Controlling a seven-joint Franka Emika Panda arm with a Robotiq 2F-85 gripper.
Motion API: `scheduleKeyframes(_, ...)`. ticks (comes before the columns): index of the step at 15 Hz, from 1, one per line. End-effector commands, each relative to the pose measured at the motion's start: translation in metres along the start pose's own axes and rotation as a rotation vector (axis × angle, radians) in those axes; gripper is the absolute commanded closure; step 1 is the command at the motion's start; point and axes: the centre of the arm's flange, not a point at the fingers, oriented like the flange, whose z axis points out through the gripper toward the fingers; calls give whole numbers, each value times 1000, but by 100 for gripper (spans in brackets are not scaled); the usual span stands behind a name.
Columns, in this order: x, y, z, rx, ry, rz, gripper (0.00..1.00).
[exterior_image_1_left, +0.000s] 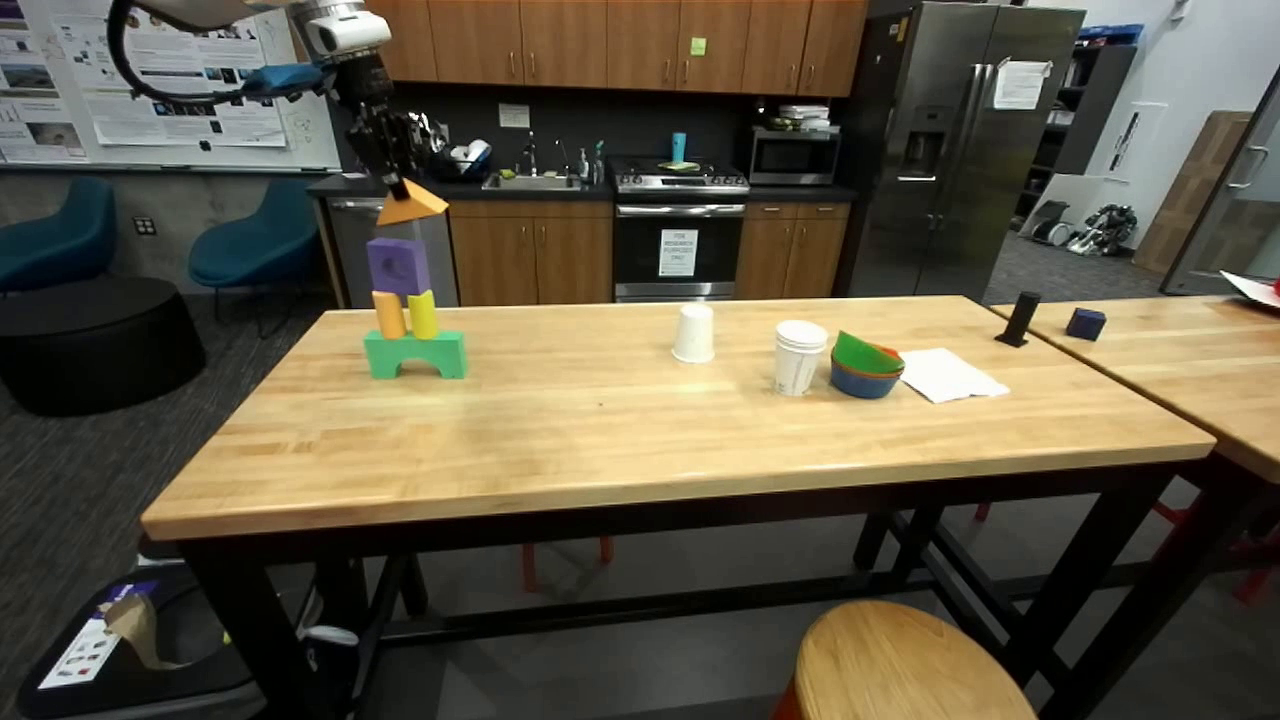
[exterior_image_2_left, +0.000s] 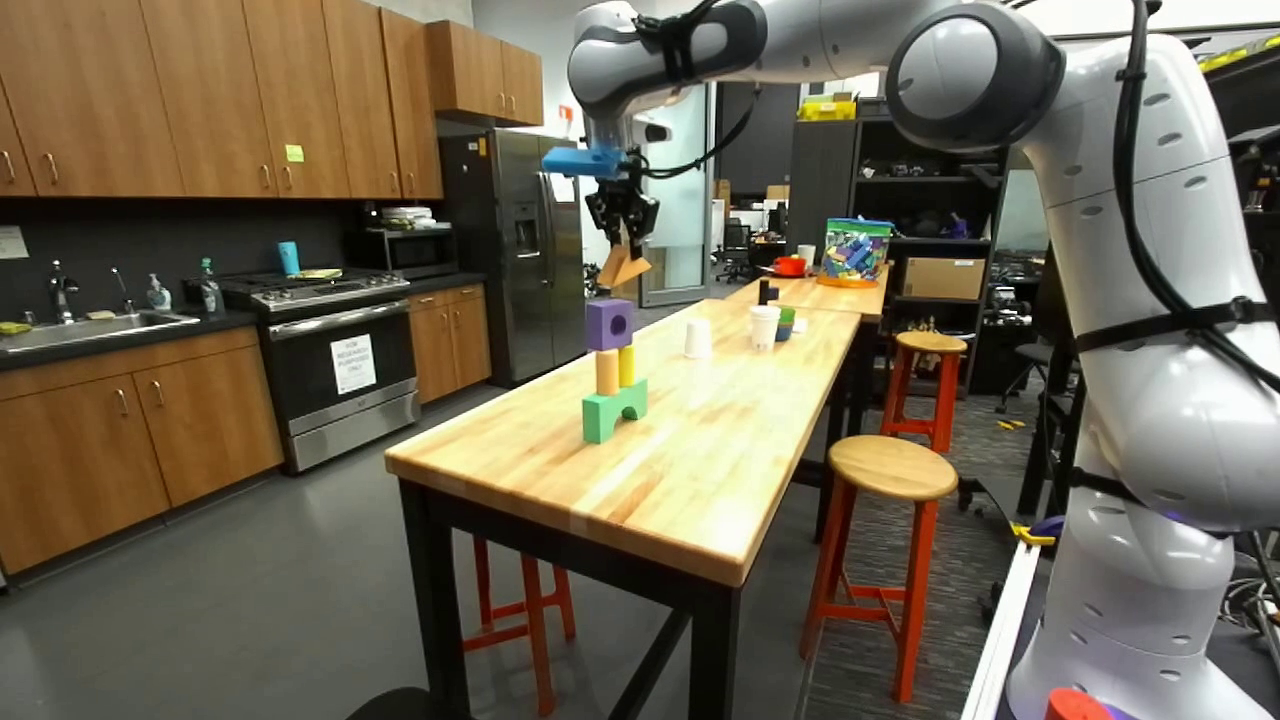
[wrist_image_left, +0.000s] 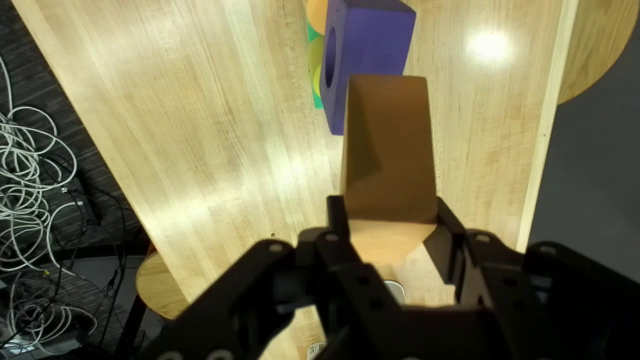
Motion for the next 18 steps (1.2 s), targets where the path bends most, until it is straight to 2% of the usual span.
scheduleKeyframes(1, -6, 9, -6, 36, -58, 34, 84)
scheduleKeyframes(6, -9, 7, -3, 31, -97, 57, 84)
scheduleKeyframes(18, -11, 12, 5, 13, -67, 80, 84)
